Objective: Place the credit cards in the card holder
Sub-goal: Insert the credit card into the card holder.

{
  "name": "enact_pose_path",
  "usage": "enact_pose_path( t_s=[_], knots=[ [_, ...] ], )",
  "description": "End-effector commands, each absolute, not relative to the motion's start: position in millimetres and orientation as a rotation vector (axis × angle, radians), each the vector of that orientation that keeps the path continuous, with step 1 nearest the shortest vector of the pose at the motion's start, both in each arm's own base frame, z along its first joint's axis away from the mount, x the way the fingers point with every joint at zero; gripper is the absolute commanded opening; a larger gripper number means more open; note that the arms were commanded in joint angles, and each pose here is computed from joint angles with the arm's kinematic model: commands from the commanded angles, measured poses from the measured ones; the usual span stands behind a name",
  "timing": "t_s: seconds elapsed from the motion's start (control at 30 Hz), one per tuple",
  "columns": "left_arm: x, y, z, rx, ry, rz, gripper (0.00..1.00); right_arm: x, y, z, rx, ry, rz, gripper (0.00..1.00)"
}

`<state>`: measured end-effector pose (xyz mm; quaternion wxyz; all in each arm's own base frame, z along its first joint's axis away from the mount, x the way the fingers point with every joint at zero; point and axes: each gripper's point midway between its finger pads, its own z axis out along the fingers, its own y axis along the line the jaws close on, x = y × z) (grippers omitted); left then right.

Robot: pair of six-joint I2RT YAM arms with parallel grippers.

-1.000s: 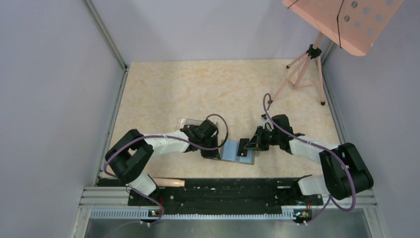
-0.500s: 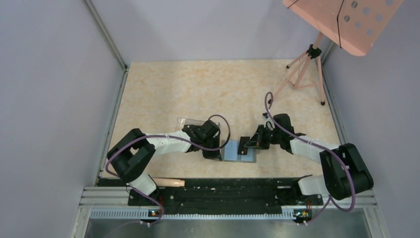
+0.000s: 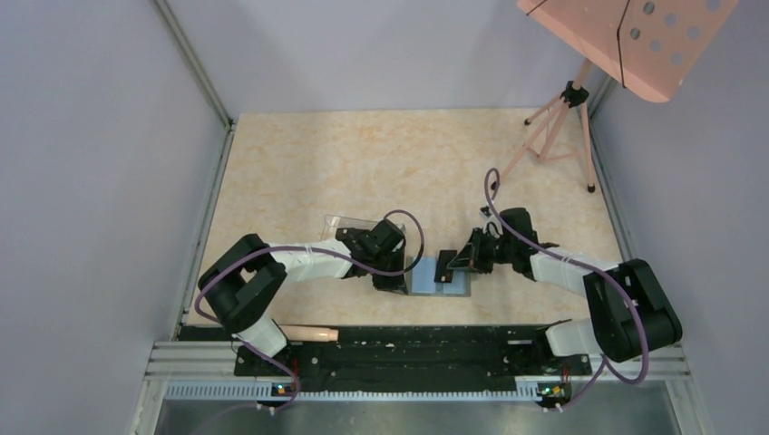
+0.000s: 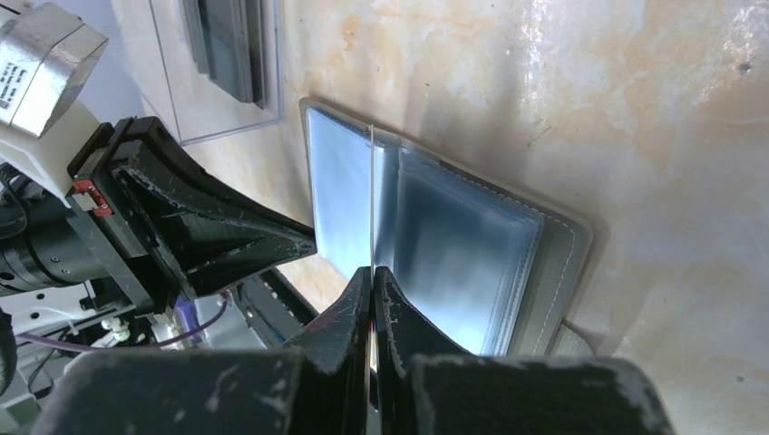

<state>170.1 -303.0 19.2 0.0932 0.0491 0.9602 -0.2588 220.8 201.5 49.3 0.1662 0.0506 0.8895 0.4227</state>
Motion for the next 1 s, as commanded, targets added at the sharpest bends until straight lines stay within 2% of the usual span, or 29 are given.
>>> enact_pose_path(
  t_s=[0.0, 0.67, 0.97],
  knots=[
    [165.2, -296.4, 5.7, 0.147, 2.902, -0.700, 0.00, 233.1, 206.4, 55.0, 0.148, 2.495, 1.252, 0.00],
    [164.1, -298.8, 2.9, 0.181, 2.918, -0.681, 0.00, 207.6, 207.8, 42.6, 0.250, 2.561, 1.342, 0.00],
    [162.8, -298.8, 1.3, 0.203, 2.918, -0.651, 0.00, 233.5, 193.4, 45.0, 0.301, 2.512, 1.288, 0.00]
  ],
)
